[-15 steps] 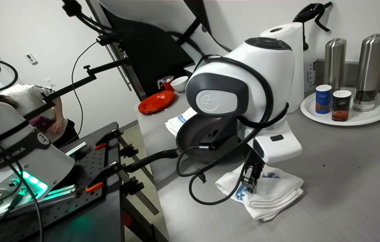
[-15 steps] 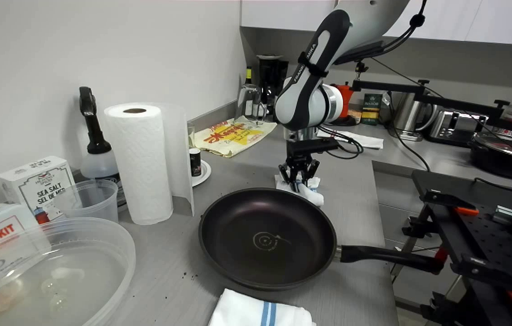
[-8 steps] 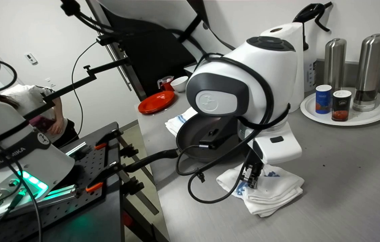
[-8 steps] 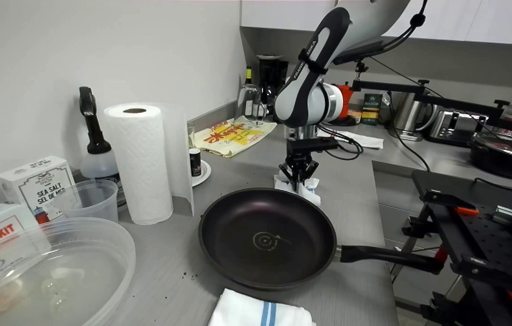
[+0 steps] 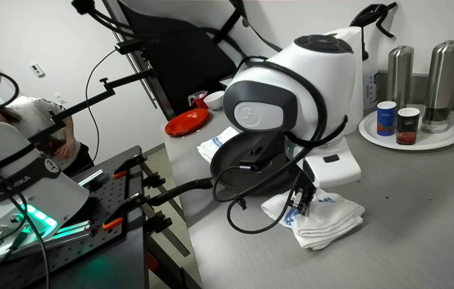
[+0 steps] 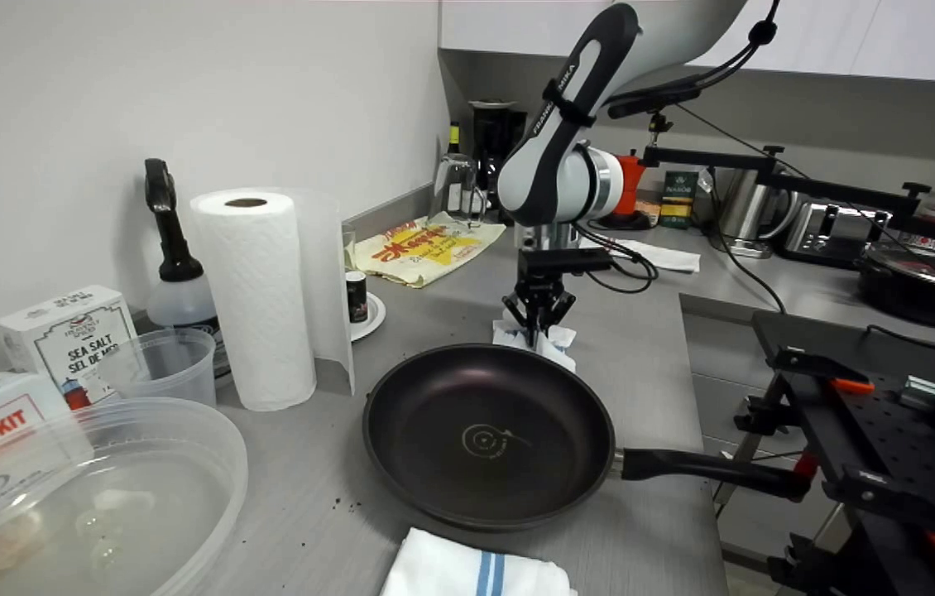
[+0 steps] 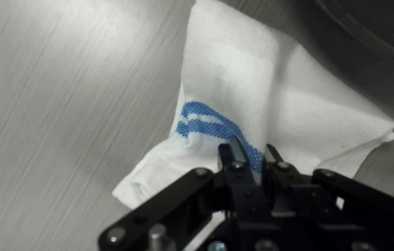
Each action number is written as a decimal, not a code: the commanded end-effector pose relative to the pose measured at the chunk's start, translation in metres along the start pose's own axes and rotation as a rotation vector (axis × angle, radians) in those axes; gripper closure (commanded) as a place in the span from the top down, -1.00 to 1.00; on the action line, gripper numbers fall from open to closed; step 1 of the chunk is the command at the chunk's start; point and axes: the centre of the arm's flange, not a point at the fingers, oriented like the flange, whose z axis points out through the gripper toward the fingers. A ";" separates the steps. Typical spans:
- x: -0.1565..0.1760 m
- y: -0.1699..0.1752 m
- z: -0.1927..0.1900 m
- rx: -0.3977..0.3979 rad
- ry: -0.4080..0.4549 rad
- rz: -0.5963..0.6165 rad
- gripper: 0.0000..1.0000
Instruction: Use the towel to wipe the pan
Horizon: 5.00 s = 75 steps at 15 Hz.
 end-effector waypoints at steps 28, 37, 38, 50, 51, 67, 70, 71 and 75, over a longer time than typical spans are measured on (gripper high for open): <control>-0.186 -0.133 -0.159 -0.226 0.101 -0.617 -0.95; -0.166 -0.145 -0.101 -0.363 0.111 -0.708 -0.95; -0.163 -0.144 -0.095 -0.368 0.110 -0.705 -0.95; -0.118 -0.142 -0.028 -0.424 0.105 -0.680 -0.95; -0.114 -0.141 -0.027 -0.429 0.107 -0.674 -0.95; -0.121 -0.134 -0.009 -0.445 0.060 -0.661 -0.95; -0.122 -0.135 0.002 -0.445 0.057 -0.659 -0.95; -0.123 -0.135 0.004 -0.443 0.054 -0.658 -0.95; -0.121 -0.136 0.020 -0.449 0.049 -0.650 -0.95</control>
